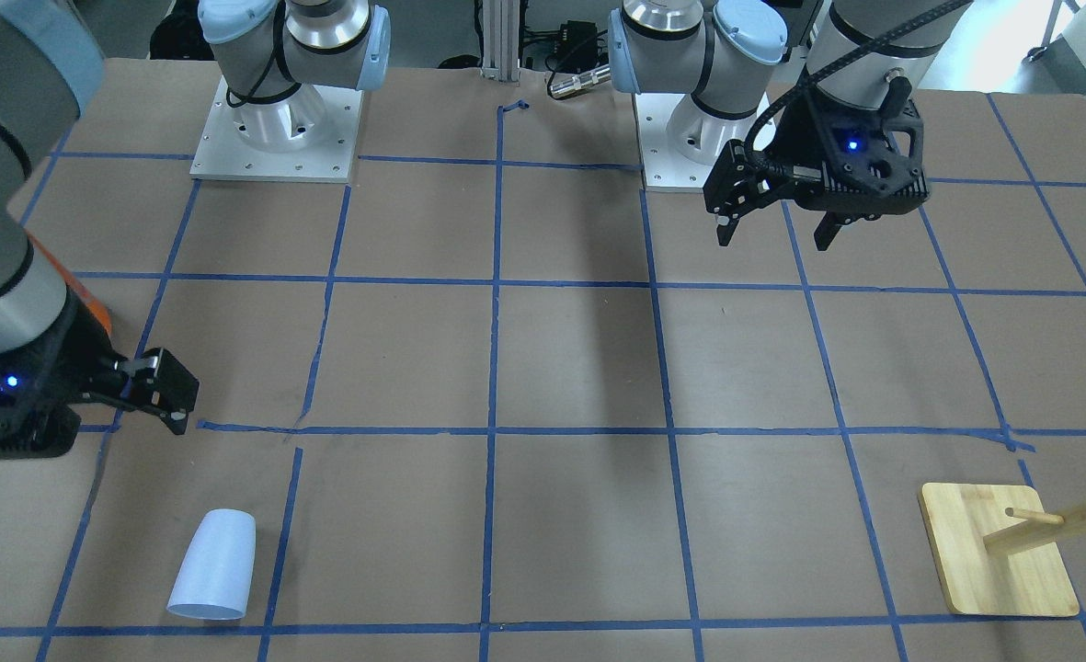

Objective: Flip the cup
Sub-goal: 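Lower the right gripper onto the upside-down pale blue cup and grasp it, then carry the cup with the right gripper toward the left arm and lower it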

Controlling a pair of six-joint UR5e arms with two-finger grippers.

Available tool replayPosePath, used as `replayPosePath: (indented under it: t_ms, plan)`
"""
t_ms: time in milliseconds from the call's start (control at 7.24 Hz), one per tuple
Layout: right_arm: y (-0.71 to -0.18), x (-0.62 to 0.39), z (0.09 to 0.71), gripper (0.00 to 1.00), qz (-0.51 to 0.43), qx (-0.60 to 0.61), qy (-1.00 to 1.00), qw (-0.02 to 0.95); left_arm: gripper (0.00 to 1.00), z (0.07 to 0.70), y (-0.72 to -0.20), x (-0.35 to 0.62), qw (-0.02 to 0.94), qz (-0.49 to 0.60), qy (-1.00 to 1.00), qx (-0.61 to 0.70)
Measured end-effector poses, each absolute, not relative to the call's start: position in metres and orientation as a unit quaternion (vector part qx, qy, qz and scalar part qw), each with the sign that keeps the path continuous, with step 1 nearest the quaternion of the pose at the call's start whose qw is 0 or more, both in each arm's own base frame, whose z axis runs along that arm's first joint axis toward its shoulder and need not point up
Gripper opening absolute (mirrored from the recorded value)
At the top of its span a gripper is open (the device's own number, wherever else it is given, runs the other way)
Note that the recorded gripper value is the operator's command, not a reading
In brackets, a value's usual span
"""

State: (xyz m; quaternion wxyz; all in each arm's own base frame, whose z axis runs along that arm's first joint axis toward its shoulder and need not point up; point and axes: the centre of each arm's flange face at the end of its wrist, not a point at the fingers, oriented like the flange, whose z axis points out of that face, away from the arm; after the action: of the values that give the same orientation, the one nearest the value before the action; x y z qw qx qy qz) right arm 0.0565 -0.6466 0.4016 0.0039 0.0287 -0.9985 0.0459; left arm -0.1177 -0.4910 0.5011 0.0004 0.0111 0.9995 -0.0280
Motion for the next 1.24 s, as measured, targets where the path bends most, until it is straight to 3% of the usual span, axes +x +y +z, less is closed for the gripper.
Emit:
replayPosePath:
  t_ms: [415, 967, 1244]
  plan:
    - [-0.702, 0.055, 0.289, 1.00, 0.049, 0.018, -0.999, -0.009, 1.00, 0.501, -0.491, -0.118, 0.000, -0.028, 1.000, 0.011]
    - [-0.725, 0.062, 0.207, 0.99, 0.044, 0.017, -0.999, -0.012, 1.00, 0.501, -0.491, -0.118, 0.000, -0.027, 1.000, 0.011]
    - [-0.728, 0.062, 0.194, 0.76, 0.047, 0.017, -0.999, -0.012, 1.00, 0.500, -0.491, -0.118, 0.000, -0.027, 1.000, 0.011]
